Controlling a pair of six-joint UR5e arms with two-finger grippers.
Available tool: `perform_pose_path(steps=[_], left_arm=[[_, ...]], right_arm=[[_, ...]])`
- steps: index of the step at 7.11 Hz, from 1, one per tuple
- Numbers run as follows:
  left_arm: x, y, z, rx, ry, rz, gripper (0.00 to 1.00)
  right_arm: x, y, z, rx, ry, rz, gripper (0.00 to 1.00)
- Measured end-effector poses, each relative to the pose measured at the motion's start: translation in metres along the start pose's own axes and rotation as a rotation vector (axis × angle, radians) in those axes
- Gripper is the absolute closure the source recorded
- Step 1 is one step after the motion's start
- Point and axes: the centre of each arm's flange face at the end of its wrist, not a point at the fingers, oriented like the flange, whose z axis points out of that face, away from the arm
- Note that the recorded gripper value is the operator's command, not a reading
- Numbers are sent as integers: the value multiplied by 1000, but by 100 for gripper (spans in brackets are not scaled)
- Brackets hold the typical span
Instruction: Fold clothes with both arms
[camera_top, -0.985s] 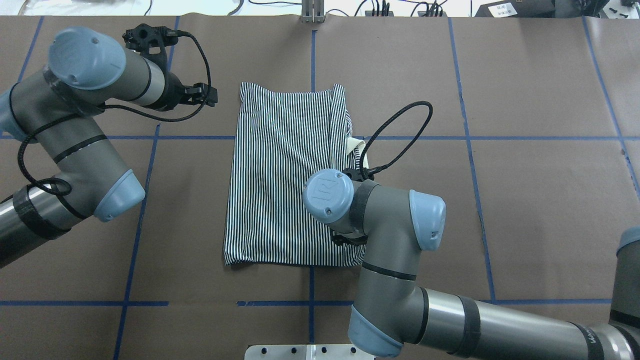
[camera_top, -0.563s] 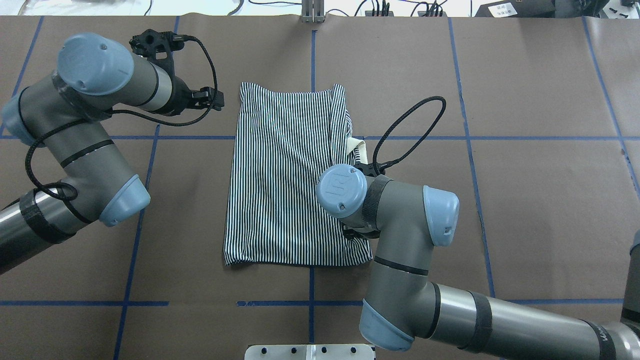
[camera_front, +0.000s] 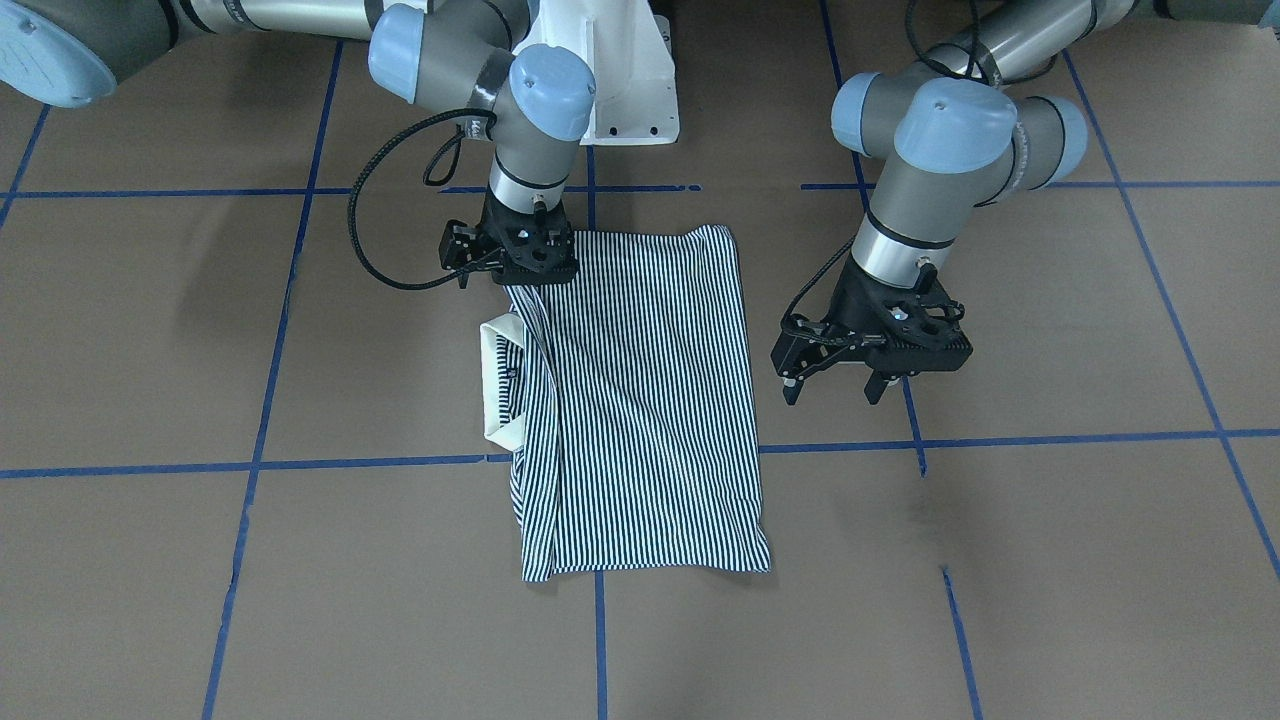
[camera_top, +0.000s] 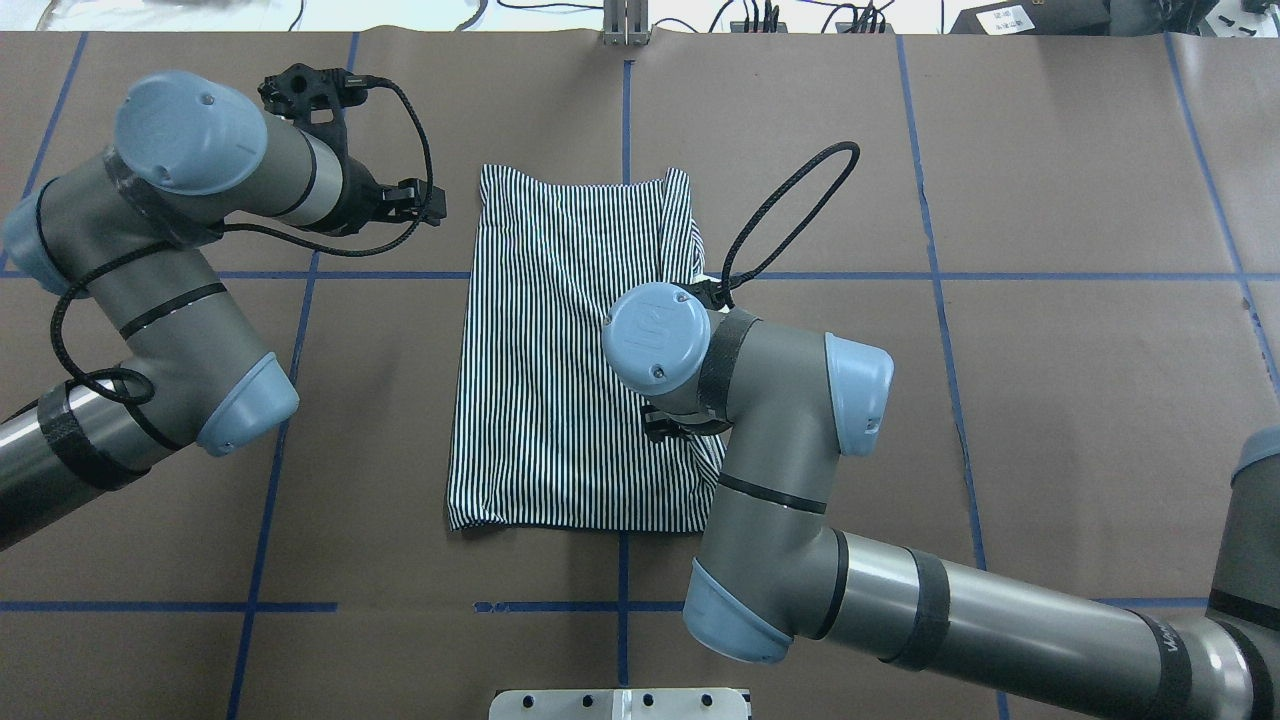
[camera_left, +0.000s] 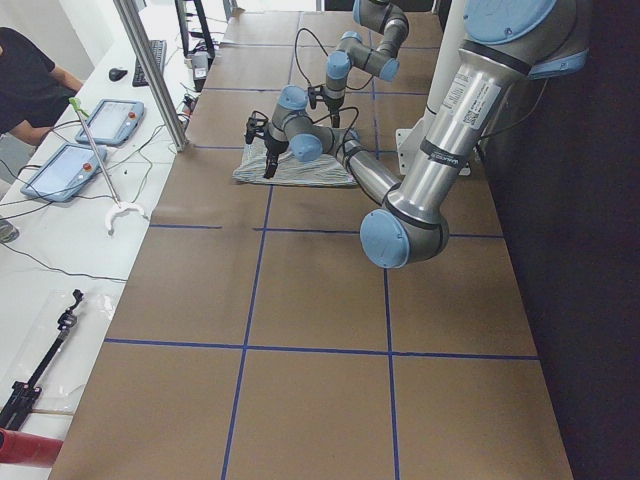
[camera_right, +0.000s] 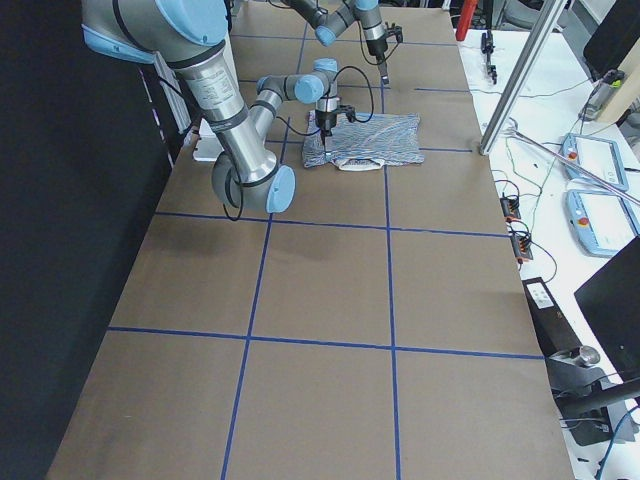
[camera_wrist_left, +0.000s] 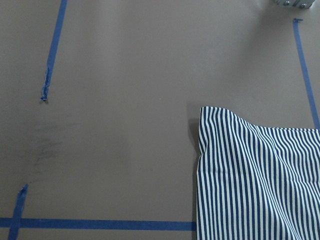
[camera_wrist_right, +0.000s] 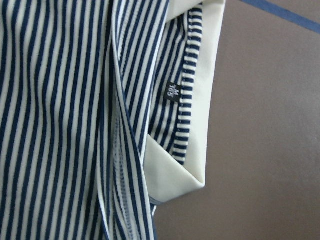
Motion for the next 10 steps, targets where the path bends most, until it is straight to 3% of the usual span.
perform_pose_path(steps=[5, 10], left_arm=[[-2, 0, 1, -1, -3, 1, 0], [-2, -1, 6, -1, -2, -1, 0]], right_arm=[[-10, -8, 25, -7, 15, -35, 0], [11, -19, 27, -13, 33, -37, 0]])
